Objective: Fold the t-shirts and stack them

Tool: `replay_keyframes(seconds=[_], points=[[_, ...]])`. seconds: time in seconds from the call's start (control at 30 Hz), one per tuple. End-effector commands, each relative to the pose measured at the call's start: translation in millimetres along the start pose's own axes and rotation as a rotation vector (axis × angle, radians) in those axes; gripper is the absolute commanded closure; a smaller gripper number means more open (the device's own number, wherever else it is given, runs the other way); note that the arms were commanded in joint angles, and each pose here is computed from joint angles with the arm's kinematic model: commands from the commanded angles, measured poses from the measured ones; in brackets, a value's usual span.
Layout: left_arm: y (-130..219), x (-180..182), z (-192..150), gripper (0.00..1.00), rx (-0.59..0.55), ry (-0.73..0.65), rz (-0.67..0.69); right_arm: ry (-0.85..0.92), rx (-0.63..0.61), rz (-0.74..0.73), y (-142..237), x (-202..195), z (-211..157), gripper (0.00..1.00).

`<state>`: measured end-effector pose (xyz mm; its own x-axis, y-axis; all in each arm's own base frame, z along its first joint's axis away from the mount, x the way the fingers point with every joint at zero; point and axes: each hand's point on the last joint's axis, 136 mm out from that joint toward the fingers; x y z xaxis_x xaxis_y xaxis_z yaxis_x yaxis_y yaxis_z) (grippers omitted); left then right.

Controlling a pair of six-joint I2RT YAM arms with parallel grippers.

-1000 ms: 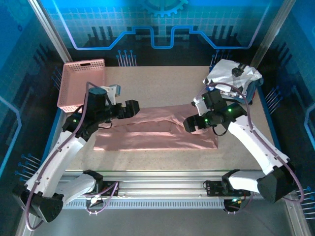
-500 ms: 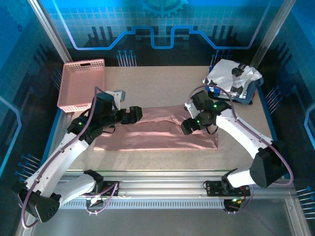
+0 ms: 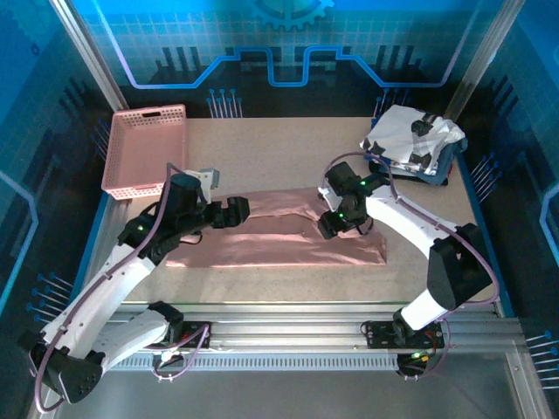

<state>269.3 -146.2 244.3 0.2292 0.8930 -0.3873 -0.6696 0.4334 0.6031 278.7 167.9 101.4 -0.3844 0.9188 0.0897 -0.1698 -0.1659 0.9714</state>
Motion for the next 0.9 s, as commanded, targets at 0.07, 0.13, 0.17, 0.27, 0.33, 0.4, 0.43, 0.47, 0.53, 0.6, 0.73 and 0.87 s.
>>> replay_keyframes(seconds=[0.07,0.13,0.17,0.27,0.33,0.4,0.43,0.47,0.53,0.6,0.73,0.87], points=[[1,4,-6,0.04,0.003,0.017,0.017,0.01,0.027,-0.042,-12,6,3,0.41],[1,4,-6,0.04,0.001,0.014,0.017,-0.011,0.058,-0.108,-21,-5,4,0.42],[1,4,-7,0.04,0.003,0.014,0.018,-0.02,0.063,-0.133,-23,-10,6,0.42],[1,4,-7,0.04,0.004,0.015,0.018,-0.032,0.061,-0.178,-32,-18,15,0.43],[3,5,-7,0.04,0.0,0.014,0.018,-0.029,0.064,-0.208,-40,-22,21,0.43],[4,5,-8,0.04,-0.002,0.013,0.02,-0.025,0.07,-0.24,-47,-27,26,0.44],[5,5,-8,0.04,-0.003,0.012,0.019,-0.021,0.073,-0.248,-50,-29,28,0.45],[5,5,-8,0.04,-0.003,0.01,0.02,-0.018,0.076,-0.253,-54,-30,30,0.46],[6,6,-8,0.04,-0.002,0.01,0.023,-0.018,0.088,-0.277,-60,-35,34,0.5],[6,7,-10,0.04,0.001,0.009,0.029,-0.027,0.091,-0.288,-63,-39,38,0.55],[8,10,-11,0.04,-0.001,0.008,0.04,-0.033,0.087,-0.29,-66,-44,47,0.65],[10,12,-14,0.04,-0.001,0.011,0.046,-0.024,0.093,-0.28,-69,-46,53,0.77]])
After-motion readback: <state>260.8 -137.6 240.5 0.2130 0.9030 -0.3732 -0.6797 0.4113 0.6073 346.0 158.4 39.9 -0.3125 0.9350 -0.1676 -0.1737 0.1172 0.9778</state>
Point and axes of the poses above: each hand's point on the last joint's axis, 136 mm out from that joint toward the fingers, its own y axis back along the fingers, its own x axis along the line the jaws close on, z = x × y, and after that the axes turned 5 degrees about -y, right-handed
